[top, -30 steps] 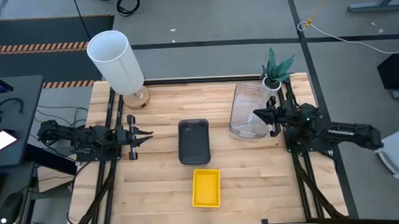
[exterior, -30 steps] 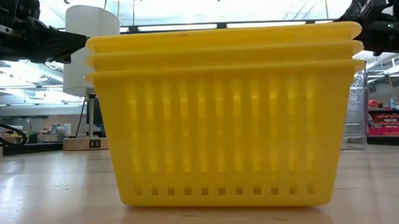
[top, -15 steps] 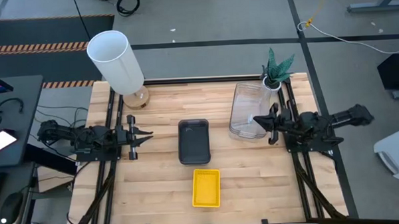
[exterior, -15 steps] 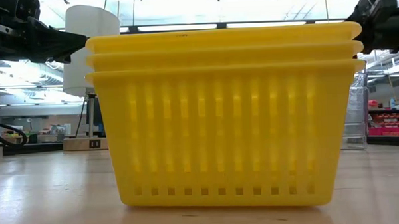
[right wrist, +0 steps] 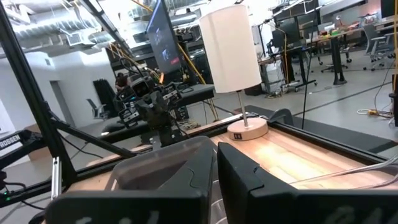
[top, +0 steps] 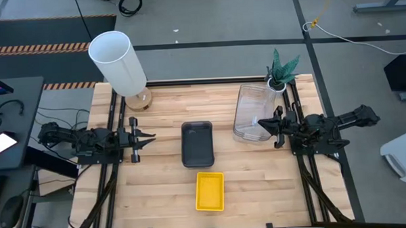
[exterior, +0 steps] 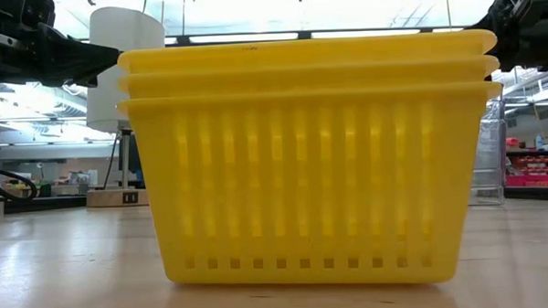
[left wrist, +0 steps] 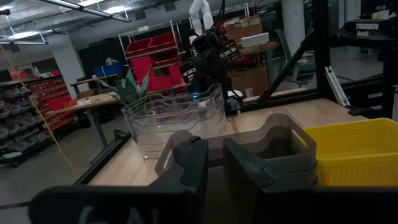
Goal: Stack baskets by color
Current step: Return to Home Position
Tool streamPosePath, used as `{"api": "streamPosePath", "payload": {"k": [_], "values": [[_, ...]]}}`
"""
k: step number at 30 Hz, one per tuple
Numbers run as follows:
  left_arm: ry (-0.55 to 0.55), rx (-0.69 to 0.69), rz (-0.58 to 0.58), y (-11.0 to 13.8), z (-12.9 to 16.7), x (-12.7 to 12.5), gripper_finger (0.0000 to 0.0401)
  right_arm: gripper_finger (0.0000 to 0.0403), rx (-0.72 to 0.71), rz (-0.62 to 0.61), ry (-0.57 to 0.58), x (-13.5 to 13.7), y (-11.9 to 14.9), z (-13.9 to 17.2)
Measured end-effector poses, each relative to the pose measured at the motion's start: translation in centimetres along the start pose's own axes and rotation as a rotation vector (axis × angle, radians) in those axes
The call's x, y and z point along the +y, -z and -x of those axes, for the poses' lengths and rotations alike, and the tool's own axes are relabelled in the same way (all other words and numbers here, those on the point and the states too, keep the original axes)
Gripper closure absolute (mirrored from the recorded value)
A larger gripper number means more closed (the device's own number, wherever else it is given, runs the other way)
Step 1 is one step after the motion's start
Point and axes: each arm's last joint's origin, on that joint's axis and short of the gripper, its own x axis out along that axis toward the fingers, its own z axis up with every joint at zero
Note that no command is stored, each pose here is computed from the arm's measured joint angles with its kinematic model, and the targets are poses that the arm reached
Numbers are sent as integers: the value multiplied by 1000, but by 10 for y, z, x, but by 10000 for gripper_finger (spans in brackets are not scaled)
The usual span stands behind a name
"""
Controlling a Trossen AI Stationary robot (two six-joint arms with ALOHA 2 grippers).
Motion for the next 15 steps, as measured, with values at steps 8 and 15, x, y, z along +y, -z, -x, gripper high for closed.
{"api": "streamPosePath", "payload": {"k": [8,15], "values": [[0,0,0,0,0,0,348,373,0,-1,0,0,0,0],[0,0,0,0,0,0,346,373,-1,-1,-1,0,0,0]]}}
